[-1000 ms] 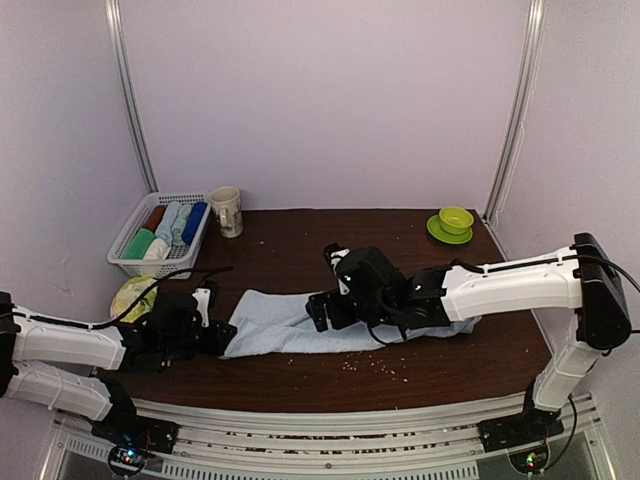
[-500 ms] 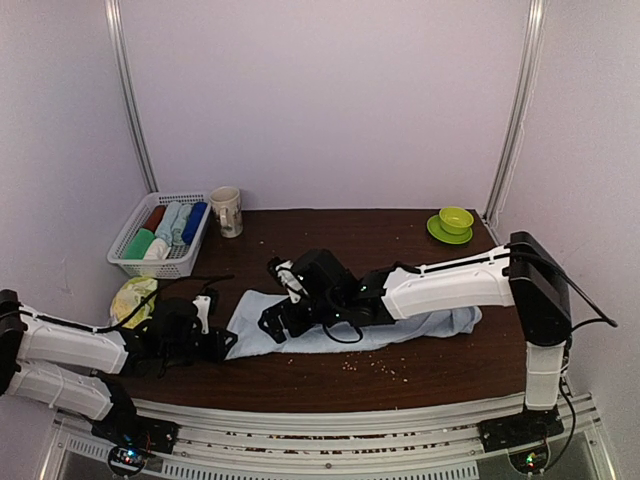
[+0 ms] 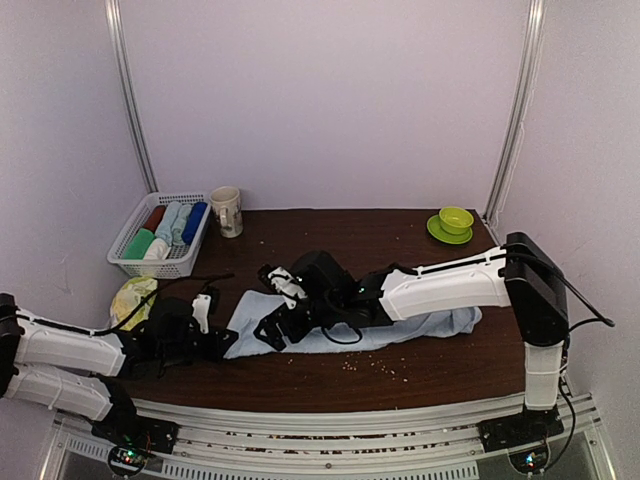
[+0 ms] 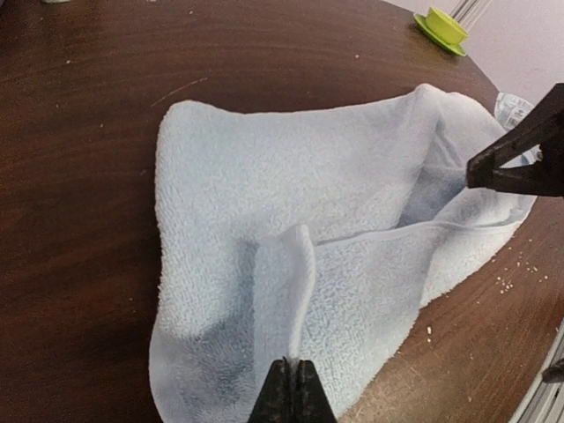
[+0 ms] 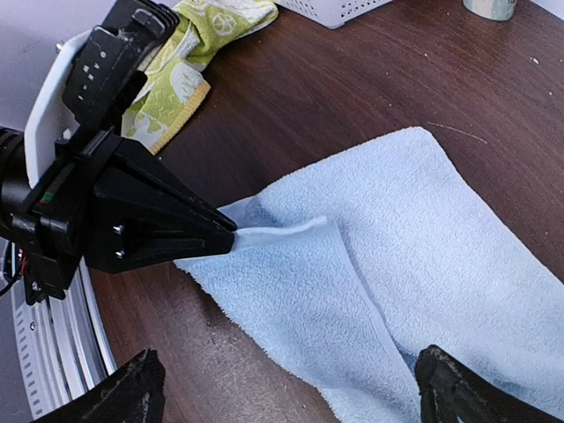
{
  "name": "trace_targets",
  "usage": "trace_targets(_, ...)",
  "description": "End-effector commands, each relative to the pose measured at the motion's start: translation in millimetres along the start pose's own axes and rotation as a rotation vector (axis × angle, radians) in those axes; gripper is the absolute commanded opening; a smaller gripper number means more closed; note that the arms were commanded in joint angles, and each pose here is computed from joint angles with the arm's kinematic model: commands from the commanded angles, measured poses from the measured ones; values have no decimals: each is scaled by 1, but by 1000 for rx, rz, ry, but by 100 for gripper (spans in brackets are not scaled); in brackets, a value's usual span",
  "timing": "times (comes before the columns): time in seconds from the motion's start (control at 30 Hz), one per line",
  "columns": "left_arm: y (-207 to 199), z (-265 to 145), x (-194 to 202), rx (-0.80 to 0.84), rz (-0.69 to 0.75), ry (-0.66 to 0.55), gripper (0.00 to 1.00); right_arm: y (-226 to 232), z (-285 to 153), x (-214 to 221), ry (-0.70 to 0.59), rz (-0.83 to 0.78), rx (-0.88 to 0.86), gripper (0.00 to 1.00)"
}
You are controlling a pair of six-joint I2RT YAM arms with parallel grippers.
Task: Roll the towels
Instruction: Flatten out the towel at the center of the board.
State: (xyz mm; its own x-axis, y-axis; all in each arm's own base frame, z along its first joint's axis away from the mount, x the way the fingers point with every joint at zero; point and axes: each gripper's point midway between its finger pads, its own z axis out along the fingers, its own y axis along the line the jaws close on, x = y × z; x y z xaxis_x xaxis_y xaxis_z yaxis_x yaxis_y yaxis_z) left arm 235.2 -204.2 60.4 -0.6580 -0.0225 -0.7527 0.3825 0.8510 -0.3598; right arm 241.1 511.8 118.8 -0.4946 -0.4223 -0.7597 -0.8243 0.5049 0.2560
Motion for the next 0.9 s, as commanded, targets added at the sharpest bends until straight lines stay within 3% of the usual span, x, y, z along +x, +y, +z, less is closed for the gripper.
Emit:
trace_targets(0.0, -13, -14, -15, 93, 45, -105, 0, -4, -4, -2, -27, -91, -12, 100)
trace_targets(0.1, -22, -28, -23, 151, 80, -169, 0, 6, -12, 1, -49, -165, -118, 96)
trace_targets(0.37, -44, -59, -37, 294, 154, -304, 0, 16, -25, 6, -87, -326, -254, 98)
trace_targets(0.87, -59, -66, -29, 391, 213, -310, 0, -5, 7, -7, -130, -430, -273, 95)
